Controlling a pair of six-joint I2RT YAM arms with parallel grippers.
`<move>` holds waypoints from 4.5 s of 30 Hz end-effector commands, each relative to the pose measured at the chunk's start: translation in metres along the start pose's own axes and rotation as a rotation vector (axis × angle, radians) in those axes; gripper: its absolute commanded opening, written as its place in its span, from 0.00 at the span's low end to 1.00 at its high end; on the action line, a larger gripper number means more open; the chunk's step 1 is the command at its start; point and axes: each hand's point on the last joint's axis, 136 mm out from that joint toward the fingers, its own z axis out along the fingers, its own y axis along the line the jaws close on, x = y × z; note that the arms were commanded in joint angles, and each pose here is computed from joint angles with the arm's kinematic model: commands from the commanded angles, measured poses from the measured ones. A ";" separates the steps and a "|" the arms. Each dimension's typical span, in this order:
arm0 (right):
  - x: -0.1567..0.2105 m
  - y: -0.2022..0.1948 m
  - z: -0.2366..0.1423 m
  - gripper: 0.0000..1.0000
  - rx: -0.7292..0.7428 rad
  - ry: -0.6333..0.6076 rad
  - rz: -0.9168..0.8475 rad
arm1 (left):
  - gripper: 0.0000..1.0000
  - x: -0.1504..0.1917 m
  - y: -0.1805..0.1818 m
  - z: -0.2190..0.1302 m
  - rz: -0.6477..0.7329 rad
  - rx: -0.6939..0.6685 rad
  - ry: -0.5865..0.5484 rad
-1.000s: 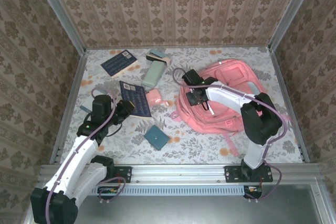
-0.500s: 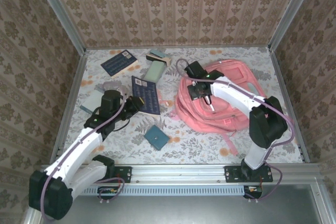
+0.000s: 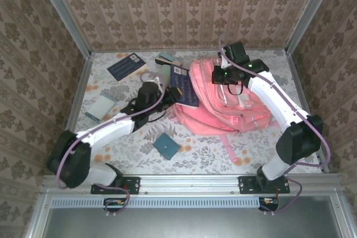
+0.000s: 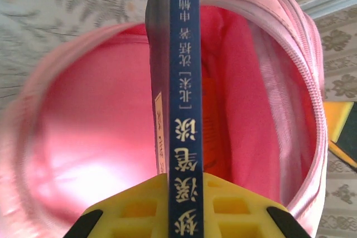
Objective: Pack the student bag
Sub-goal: Open the student bag at the center of the table, then place the book in the student bag, then close the student bag at the center of the table, then move the book to the middle-left of the table.
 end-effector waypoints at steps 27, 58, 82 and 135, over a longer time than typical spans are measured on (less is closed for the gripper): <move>-0.033 0.031 -0.036 0.00 -0.192 -0.124 0.096 | 0.24 0.123 -0.031 0.189 -0.111 -0.003 0.196; -0.019 0.017 -0.020 0.01 -0.138 -0.082 0.073 | 0.53 0.142 -0.012 0.170 -0.001 -0.174 0.311; 0.056 -0.049 0.041 0.12 0.061 0.058 0.057 | 0.75 0.000 0.019 -0.028 0.281 -0.490 0.087; 0.056 0.098 0.017 0.99 -0.219 -0.031 -0.047 | 0.72 -0.156 0.289 -0.014 -0.336 -0.620 0.011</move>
